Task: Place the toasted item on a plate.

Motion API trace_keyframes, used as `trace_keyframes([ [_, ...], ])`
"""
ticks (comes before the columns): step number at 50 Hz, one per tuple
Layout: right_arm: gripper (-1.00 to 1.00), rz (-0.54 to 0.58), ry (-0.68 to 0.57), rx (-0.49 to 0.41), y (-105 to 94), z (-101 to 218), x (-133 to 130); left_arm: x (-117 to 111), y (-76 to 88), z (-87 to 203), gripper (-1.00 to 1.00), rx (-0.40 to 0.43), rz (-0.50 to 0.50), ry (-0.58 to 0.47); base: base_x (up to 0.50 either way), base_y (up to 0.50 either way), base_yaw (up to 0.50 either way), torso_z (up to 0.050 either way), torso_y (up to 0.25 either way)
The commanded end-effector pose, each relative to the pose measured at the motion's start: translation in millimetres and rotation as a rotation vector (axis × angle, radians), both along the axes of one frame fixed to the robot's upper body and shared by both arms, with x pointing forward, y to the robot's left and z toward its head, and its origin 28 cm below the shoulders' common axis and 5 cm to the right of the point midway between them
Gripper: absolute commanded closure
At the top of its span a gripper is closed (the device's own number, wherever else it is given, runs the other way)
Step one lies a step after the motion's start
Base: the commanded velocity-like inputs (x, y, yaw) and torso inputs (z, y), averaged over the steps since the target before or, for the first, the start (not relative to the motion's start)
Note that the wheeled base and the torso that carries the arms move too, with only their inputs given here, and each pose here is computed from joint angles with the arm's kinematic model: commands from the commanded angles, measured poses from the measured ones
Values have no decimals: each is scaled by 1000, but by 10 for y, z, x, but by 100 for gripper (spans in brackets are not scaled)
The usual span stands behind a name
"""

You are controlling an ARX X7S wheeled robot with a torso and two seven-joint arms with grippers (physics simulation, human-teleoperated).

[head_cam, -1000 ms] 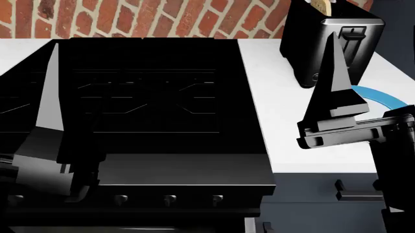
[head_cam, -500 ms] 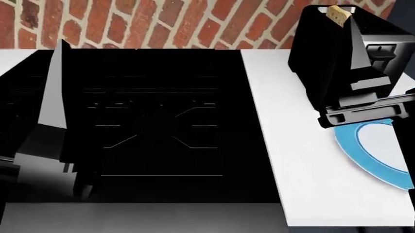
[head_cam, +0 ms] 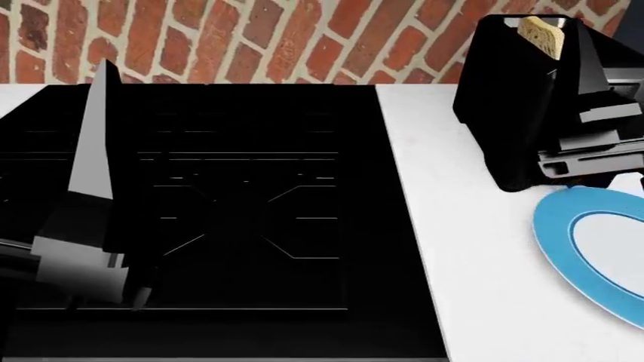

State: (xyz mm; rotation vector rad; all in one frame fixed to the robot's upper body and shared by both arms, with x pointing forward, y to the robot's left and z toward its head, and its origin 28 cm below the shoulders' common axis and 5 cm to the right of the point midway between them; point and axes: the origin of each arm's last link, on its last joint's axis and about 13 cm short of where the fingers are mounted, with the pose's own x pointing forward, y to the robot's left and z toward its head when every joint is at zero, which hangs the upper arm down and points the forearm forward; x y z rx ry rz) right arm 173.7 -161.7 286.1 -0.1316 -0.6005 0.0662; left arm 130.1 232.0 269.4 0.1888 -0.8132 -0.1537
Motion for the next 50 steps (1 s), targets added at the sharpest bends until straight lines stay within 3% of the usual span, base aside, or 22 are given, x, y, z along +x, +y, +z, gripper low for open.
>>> trace_keyframes([
  [1,-100,-16,12,-2,-51,65,22,-1,6,-10,-100,-4,0,0,0,0,0,0,0],
  [19,-100,-24,102,-15,-191,275,329,-16,16,-52,-100,-24,-3,4,0,0,0,0,0],
  [27,-100,-3,192,-13,-277,360,520,-20,21,-53,-100,-28,-2,3,0,0,0,0,0],
  [36,-100,53,335,-71,-335,490,738,-15,27,-60,-100,-29,-1,5,0,0,0,0,0],
  [50,-100,36,457,-16,-502,624,894,-5,43,-88,-100,-31,5,11,0,0,0,0,0],
])
